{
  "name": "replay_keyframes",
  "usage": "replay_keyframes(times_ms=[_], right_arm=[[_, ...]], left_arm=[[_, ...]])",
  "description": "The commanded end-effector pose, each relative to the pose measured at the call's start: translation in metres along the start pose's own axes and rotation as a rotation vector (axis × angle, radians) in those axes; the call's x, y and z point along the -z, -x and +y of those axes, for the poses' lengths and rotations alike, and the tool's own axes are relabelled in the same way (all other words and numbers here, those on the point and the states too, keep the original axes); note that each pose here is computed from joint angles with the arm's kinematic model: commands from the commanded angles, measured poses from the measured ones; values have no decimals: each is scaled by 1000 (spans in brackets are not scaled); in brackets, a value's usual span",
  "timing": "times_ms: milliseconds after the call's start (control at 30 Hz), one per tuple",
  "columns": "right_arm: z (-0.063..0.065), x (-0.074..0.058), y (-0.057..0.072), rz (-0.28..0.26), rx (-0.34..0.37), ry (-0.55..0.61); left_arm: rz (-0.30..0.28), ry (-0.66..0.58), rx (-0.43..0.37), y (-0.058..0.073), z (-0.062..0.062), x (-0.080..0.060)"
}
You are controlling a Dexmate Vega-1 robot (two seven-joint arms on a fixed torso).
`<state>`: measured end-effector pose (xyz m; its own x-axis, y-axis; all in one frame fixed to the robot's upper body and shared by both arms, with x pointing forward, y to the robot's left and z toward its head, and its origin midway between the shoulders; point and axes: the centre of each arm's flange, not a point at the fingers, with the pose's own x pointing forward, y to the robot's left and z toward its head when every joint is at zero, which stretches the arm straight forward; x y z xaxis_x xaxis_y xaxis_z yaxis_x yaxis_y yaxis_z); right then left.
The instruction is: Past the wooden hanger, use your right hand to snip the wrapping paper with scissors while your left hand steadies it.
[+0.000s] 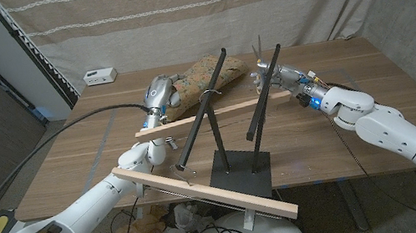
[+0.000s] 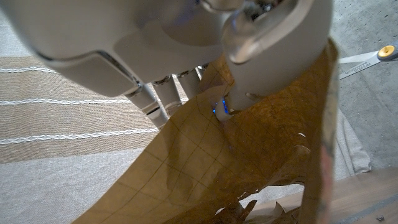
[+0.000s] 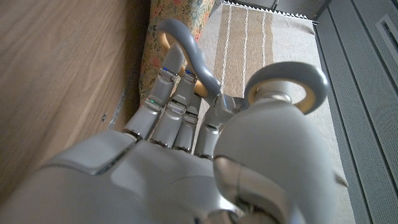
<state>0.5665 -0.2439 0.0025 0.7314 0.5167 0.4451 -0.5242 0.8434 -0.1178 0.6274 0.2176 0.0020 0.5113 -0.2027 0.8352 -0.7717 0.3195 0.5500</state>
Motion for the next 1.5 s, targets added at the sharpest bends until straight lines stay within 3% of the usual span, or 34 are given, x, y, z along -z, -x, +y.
replay_keyframes(times_ms=[33,533,1133,1500], right_arm=[[13,7,-10,62,-70,-3],[28,13,-24,129,-159,15],[40,20,-44,293,-334,92],[47,27,-51,334,-387,107]], left_arm=[[13,25,0,-13,-4,2],[-10,37,8,-26,-6,3],[-5,56,21,-36,-7,11],[-27,77,18,-44,-3,10]])
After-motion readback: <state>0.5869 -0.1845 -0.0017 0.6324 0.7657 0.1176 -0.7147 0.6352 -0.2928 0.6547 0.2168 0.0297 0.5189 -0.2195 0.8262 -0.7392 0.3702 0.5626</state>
